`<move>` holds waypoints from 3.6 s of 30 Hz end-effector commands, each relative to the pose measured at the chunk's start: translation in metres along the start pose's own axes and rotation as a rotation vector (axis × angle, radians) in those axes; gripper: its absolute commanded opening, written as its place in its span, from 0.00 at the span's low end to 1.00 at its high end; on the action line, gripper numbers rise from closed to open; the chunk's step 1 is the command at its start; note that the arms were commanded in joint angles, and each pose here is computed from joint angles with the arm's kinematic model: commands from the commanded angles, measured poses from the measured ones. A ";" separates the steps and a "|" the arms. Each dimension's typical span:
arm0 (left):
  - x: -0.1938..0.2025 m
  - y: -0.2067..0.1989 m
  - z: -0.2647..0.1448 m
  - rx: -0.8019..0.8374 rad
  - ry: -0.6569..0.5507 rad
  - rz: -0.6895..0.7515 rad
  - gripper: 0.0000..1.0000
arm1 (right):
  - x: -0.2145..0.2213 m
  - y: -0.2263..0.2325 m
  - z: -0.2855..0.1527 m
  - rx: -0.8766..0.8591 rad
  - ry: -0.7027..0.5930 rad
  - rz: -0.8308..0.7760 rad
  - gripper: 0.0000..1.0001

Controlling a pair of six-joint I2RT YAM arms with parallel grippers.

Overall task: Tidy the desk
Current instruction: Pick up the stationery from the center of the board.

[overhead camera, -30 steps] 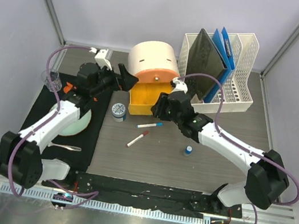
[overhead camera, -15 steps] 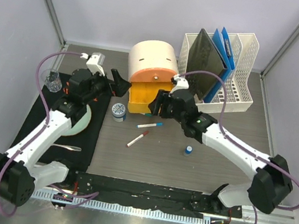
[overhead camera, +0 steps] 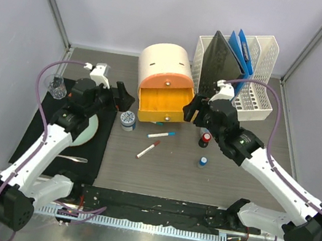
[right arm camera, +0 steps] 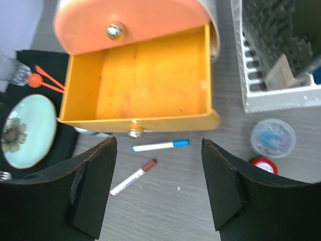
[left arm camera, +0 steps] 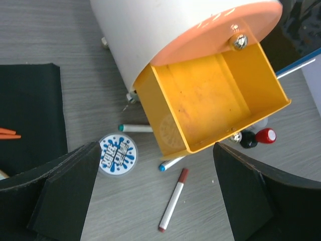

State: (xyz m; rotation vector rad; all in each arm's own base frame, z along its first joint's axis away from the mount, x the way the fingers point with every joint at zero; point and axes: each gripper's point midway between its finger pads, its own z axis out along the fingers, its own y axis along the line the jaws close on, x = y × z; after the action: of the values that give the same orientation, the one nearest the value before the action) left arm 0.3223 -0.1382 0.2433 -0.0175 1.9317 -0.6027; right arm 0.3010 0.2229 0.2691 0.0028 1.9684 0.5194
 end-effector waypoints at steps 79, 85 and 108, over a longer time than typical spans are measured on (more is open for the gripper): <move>0.058 0.026 0.008 -0.117 0.145 0.007 1.00 | 0.046 -0.069 0.006 0.147 0.108 0.045 0.77; 0.067 0.055 0.009 -0.299 0.168 -0.049 1.00 | 0.043 -0.072 0.001 0.160 0.096 0.047 0.77; 0.082 0.063 0.061 -0.340 0.272 -0.082 1.00 | 0.052 -0.087 -0.002 0.199 0.108 0.052 0.78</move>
State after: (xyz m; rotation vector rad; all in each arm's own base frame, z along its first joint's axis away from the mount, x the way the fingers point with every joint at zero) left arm 0.3314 -0.1180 0.1009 -0.2494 2.3795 -0.2703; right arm 0.2923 0.1607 0.1866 0.1235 2.1585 0.3677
